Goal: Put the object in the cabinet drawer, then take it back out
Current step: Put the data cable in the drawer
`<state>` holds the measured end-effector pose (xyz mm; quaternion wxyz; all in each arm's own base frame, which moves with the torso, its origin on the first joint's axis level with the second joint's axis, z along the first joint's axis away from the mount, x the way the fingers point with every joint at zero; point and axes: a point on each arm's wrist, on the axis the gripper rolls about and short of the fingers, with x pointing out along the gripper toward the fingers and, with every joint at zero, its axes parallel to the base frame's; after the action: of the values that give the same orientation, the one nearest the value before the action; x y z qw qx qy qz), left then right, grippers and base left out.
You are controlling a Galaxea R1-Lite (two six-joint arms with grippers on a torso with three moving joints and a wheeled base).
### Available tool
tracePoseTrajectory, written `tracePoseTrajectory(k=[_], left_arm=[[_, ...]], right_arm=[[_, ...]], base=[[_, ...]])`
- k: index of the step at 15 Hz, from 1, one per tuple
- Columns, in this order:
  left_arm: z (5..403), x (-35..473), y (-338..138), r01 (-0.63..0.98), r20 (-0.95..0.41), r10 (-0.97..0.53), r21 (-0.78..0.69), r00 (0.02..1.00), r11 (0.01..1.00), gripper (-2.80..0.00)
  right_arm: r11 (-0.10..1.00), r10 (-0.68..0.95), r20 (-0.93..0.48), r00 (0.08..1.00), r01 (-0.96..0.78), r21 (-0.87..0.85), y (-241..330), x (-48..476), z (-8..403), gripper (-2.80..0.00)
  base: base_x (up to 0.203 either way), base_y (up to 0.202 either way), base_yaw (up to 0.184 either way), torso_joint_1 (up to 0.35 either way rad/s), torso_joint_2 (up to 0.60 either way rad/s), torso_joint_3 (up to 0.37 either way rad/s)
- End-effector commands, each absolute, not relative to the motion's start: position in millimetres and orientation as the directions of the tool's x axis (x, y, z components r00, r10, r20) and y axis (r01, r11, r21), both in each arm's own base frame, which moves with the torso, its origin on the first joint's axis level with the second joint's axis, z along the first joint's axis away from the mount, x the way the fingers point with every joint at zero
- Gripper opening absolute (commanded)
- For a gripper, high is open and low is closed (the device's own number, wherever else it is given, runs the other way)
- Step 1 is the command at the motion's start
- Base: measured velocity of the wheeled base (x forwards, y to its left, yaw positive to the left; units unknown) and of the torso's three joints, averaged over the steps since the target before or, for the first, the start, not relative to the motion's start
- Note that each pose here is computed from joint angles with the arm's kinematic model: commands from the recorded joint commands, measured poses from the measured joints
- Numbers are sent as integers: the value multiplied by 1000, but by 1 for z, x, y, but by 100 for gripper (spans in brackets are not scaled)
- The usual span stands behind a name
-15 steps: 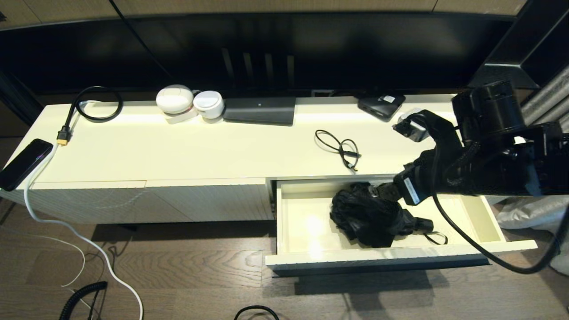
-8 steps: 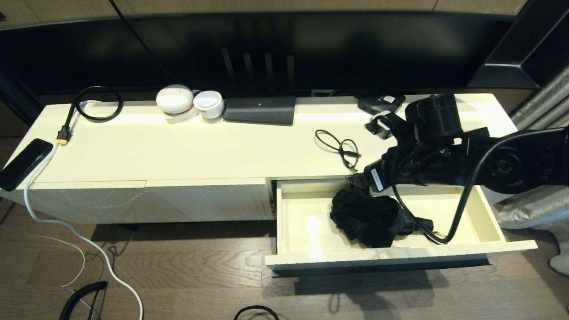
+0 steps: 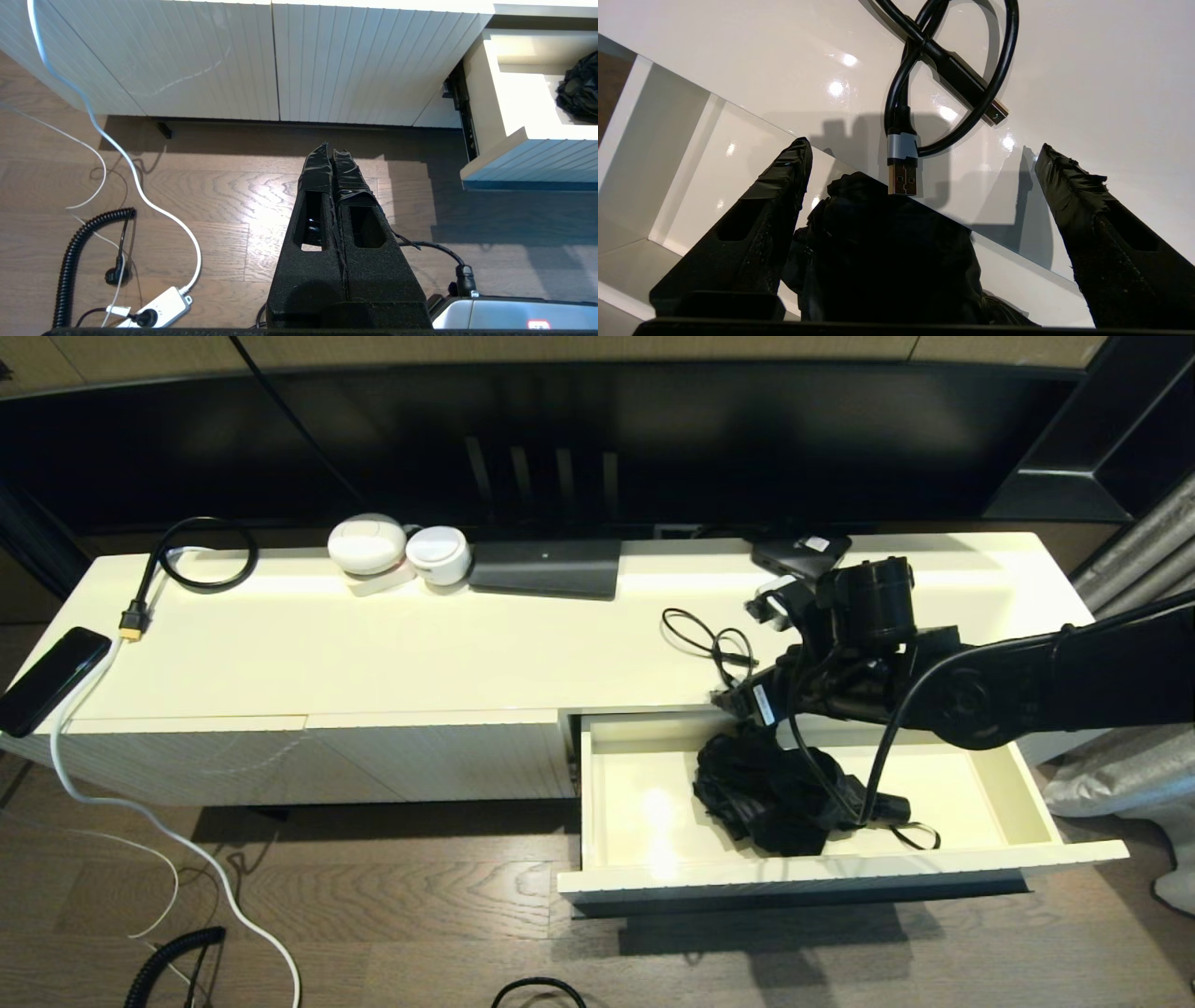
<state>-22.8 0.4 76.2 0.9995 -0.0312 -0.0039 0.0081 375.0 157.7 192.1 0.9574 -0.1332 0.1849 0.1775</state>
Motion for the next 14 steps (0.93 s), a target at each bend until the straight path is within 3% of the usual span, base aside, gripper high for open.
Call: tracePoseTrajectory(k=[1, 14], left_arm=[[76, -23, 0, -17, 8, 17, -63, 1000, 998, -280], [76, -23, 0, -17, 8, 18, -63, 1000, 998, -280]], right_arm=[[900, 286, -412, 865, -390, -193, 160, 381, 185, 0], [900, 294, -370, 881, -386, -202, 165, 392, 179, 0]], base=[[0, 0, 0, 0, 0, 0], [0, 0, 0, 0, 0, 0]])
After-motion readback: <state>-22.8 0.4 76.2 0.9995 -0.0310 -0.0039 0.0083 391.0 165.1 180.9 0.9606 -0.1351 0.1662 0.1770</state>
